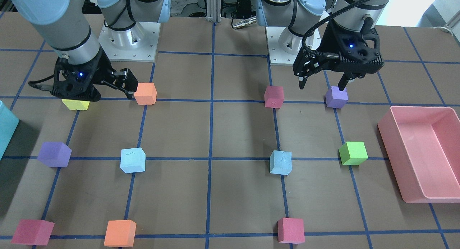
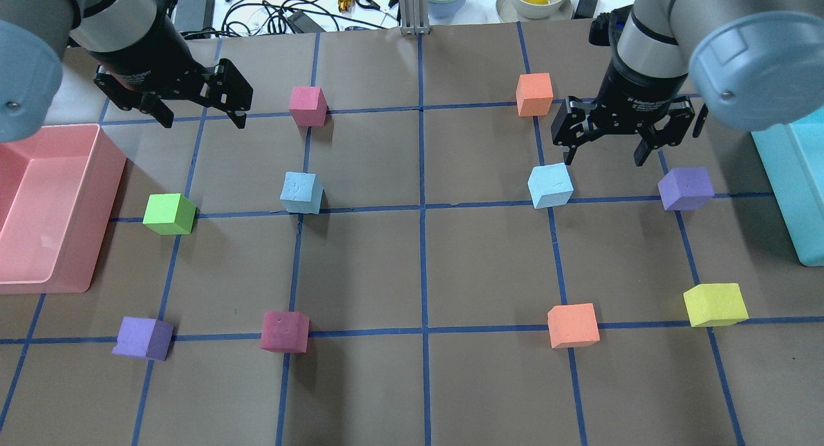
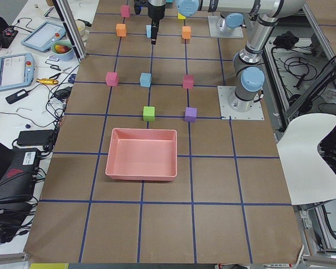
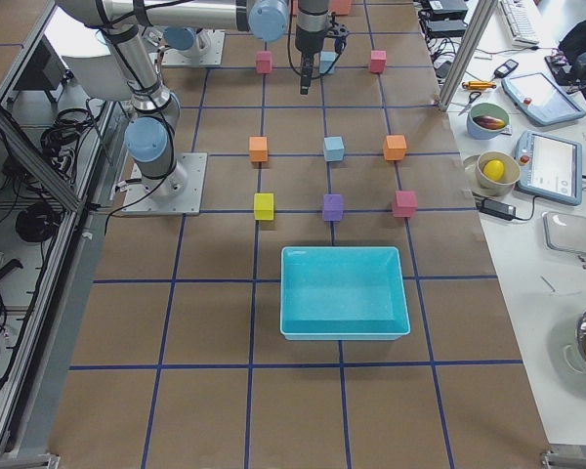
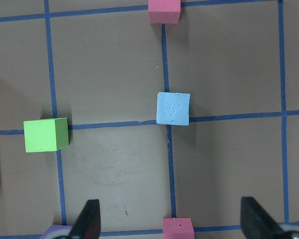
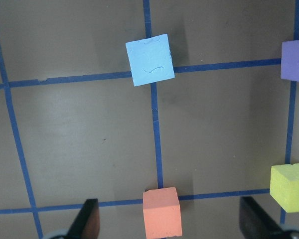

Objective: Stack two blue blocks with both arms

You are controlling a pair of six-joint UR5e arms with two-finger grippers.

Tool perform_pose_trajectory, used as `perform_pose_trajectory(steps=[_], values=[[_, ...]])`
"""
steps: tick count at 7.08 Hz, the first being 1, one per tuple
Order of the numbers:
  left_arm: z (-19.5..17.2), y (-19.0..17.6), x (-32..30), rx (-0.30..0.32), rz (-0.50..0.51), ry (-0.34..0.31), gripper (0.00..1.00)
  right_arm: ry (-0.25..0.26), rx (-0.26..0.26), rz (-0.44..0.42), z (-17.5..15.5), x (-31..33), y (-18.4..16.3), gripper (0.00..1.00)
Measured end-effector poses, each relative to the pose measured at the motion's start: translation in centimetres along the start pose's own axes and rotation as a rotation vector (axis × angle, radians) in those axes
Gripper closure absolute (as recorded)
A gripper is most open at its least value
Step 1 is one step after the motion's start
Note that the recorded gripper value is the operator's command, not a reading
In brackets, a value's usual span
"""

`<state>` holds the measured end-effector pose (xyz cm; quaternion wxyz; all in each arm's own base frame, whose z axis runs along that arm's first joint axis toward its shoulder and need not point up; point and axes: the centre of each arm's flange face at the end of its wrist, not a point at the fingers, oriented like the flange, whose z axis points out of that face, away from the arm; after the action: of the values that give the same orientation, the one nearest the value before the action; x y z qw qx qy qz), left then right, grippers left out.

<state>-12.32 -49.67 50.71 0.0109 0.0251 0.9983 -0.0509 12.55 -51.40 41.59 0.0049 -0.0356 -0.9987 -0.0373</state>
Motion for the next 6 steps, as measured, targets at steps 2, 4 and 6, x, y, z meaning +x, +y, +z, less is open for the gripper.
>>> perform_pose_trajectory(steps=[2,4,6], values=[[0.0,0.0,0.0,-0.001,0.0,0.0,0.0,-0.003,0.046,-0.024,5.1,-0.4,-5.1,0.0],[0.0,0.0,0.0,-0.001,0.0,0.0,0.0,0.0,0.06,-0.133,8.8,-0.7,-7.6,0.0],[0.0,0.0,0.0,-0.001,0.0,0.0,0.0,0.0,0.054,-0.192,13.6,-0.9,-8.9,0.0]])
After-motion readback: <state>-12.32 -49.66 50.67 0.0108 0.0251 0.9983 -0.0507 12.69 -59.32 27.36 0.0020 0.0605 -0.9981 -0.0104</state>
